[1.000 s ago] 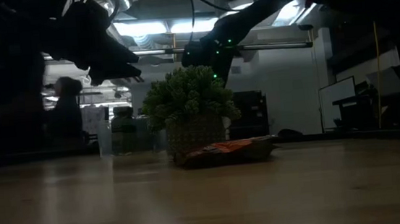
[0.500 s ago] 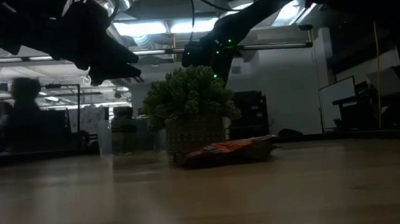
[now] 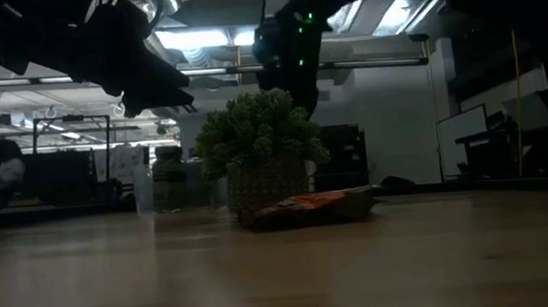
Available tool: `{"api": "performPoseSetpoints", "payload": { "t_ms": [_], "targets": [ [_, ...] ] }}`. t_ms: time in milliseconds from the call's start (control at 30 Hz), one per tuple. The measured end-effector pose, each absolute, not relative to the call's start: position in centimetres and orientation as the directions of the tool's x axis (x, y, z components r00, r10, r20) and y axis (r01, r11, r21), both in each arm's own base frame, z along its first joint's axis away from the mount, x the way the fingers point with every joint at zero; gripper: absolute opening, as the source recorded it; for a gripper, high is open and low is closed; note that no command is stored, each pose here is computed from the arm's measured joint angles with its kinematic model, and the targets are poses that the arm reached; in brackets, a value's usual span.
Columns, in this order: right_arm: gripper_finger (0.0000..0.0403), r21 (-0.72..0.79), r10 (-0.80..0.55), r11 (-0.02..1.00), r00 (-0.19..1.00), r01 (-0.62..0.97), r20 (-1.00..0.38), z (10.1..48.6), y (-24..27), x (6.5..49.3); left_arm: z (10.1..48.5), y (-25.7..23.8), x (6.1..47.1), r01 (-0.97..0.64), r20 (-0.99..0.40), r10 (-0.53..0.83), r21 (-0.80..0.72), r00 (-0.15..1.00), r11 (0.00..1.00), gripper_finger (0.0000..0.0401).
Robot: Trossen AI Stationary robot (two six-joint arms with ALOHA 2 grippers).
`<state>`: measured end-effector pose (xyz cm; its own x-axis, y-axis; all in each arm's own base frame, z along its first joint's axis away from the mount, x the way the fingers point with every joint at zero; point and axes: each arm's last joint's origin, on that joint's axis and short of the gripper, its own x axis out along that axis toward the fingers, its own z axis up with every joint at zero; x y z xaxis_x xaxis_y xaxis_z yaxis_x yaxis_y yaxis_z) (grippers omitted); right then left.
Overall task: Sort spices by type
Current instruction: Put the bottom orange seasoning pack into the blue bin
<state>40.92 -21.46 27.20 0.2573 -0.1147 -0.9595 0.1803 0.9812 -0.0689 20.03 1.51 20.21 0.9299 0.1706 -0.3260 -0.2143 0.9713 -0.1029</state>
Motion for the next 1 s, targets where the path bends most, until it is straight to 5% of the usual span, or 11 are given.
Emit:
{"api": "performPoseSetpoints", "payload": {
  "t_ms": [267,500,1000],
  "targets": [
    [0.0229,0.093,0.068,0.973,0.125,0.210,-0.990,30.1,-16.7,39.4,19.8,1.3,20.3,-0.193,-0.343,0.162,-0.058,0.925,0.979,0.0239],
    [0.0229,0.178,0.164,0.981,0.166,0.073,-0.972,31.2,-9.1,41.3,19.2,0.6,20.7,-0.145,-0.374,0.126,-0.024,0.919,0.989,0.0239],
    [0.0229,-0.154,-0.116,0.951,0.149,-0.269,-0.982,30.7,12.8,40.2,19.4,0.5,20.9,-0.143,-0.344,0.123,-0.034,0.931,0.989,0.0239]
  ]
}}
